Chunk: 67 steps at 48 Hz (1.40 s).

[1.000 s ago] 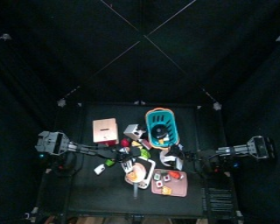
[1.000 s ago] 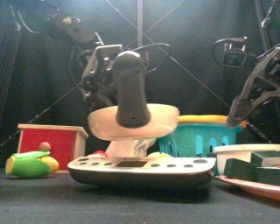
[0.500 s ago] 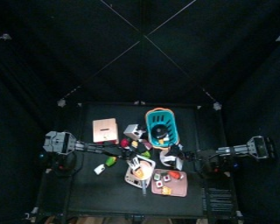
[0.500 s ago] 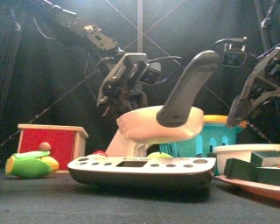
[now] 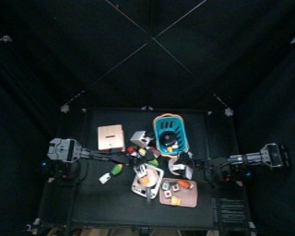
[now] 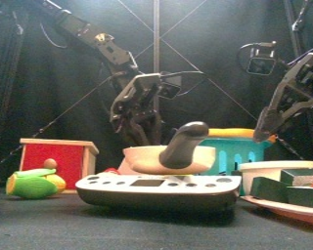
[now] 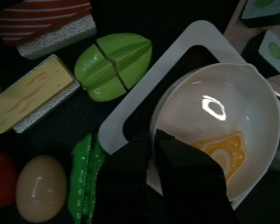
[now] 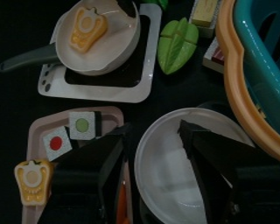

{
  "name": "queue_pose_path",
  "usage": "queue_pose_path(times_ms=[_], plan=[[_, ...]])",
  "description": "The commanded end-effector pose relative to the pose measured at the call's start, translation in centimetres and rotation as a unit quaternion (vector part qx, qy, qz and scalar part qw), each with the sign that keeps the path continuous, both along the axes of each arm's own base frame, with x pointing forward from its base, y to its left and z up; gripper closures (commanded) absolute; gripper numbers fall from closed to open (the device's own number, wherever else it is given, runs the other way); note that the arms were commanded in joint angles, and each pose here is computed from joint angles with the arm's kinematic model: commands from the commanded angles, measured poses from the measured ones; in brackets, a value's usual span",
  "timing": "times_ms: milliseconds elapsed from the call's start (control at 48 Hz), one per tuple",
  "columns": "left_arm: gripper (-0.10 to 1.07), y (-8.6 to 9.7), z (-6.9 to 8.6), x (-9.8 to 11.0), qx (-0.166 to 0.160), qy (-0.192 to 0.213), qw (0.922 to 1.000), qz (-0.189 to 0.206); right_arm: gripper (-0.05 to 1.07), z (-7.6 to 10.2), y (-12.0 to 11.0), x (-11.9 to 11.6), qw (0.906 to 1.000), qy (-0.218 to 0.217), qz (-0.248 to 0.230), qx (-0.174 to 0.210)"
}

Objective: Place pan on stove

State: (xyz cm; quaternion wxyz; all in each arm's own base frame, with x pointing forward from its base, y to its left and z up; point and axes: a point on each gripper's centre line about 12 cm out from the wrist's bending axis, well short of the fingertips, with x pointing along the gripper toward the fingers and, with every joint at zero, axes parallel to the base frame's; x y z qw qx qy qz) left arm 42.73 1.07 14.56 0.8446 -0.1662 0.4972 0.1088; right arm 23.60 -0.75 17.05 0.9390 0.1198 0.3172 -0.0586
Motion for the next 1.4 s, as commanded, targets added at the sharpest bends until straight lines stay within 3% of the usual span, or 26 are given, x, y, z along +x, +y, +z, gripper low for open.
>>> queue_pose_path(times_ms=[0, 229, 667, 1167, 1375], plan=[[0.52, 0.3, 1.4, 0.7, 0.009, -0.020, 0.9998, -0.003, 0.19, 0.8, 0.0, 0.4, 0.9999, -0.013, 0.000, 0.000], [0.48, 0.3, 1.2, 0.6, 0.015, -0.017, 0.9997, -0.008, 0.19, 0.8, 0.0, 0.4, 0.9999, -0.014, 0.001, -0.001], [0.24, 0.3, 1.7, 0.9, 0.021, -0.027, 0.9993, -0.013, 0.19, 0.8, 0.0, 0.4, 0.9999, -0.013, 0.001, -0.002], [0.23, 0.3, 3.6, 1.2, 0.026, -0.059, 0.9978, -0.016, 0.19, 0.7, -0.1, 0.4, 0.9999, -0.011, -0.001, 0.000], [0.23, 0.3, 6.0, 0.8, 0.040, -0.090, 0.9949, -0.023, 0.19, 0.6, -0.1, 0.7, 1.0000, -0.008, 0.000, 0.000]])
